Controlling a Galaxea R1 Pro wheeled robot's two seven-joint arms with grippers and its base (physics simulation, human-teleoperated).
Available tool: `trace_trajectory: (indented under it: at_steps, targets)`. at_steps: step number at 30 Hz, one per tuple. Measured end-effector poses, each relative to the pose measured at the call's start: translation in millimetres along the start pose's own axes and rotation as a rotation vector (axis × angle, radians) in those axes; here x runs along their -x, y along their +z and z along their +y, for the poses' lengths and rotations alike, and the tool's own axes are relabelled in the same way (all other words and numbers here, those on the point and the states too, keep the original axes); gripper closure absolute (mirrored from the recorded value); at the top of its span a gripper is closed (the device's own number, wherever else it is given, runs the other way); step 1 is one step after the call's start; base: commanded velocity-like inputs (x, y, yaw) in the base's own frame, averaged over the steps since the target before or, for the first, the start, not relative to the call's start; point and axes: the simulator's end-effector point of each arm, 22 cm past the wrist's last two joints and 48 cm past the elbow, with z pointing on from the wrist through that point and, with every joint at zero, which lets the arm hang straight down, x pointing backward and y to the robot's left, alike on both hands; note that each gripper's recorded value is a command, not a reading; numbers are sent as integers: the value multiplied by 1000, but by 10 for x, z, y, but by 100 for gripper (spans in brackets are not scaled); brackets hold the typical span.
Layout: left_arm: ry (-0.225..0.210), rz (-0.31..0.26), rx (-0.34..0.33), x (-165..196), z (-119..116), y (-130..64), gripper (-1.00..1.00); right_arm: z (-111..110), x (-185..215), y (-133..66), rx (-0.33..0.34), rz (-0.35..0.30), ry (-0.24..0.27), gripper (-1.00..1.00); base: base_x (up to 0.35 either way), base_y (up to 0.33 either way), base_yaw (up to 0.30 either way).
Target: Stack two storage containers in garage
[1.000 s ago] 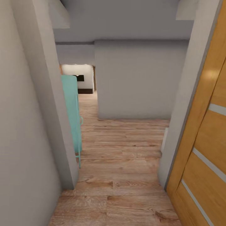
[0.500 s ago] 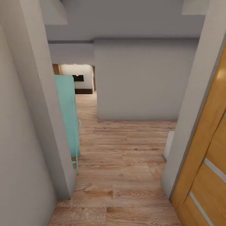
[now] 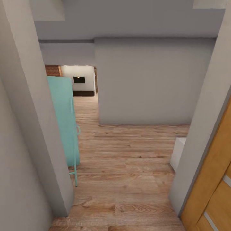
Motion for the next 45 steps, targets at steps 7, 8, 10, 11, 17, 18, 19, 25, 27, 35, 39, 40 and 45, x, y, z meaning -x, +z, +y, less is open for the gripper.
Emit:
trace_trajectory:
  at_steps: [7, 8, 10, 11, 17, 18, 19, 25, 27, 35, 39, 40, 45]
  targets:
    - [0, 0, 0, 0, -1, 0, -100, -7, -1, 0, -1, 0, 1, -100, 321, 0, -190]
    - [0, 0, 0, 0, -1, 0, -100, -7, -1, 0, -1, 0, 1, -100, 321, 0, -119]
    - [-1, 0, 0, -1, 0, 0, -100, -7, 0, 0, -1, 0, 1, -100, 321, 0, -46]
    - [0, 0, 0, 0, 0, 0, -100, -7, -1, 0, -1, 0, 2, -100, 321, 0, -20]
    - [-1, 0, 0, 2, 0, 0, -100, -7, -1, 0, -1, 1, 1, -100, 321, 0, -5]
    - [-1, 0, 0, 2, 0, 0, -100, -11, -1, 0, -2, 1, 2, -100, 321, 0, -1]
    - [-1, -1, 0, 2, 0, 0, -100, -16, -1, 0, -3, 1, 2, -100, 321, 0, 0]
    - [0, 0, 0, 2, 0, 0, -100, -44, -8, -1, -6, 1, 2, -100, 321, 0, 0]
    - [0, 0, 0, 2, 0, 0, -100, -67, -12, -2, -9, 2, 2, -100, 321, 0, 0]
    - [0, -1, 0, 2, 0, 0, -100, -77, -14, -2, -10, 2, 2, -100, 321, 0, 0]
    - [0, -1, 0, 3, 2, 0, -100, -79, -14, -2, -10, 2, 2, -100, 321, 0, 0]
    - [0, -1, 0, 3, 4, 0, -100, -79, -14, -2, -10, 2, 2, -100, 321, 0, 0]
    - [0, -1, 1, 5, 11, 0, -100, -78, -14, -2, -10, 2, 2, -100, 321, 0, 0]
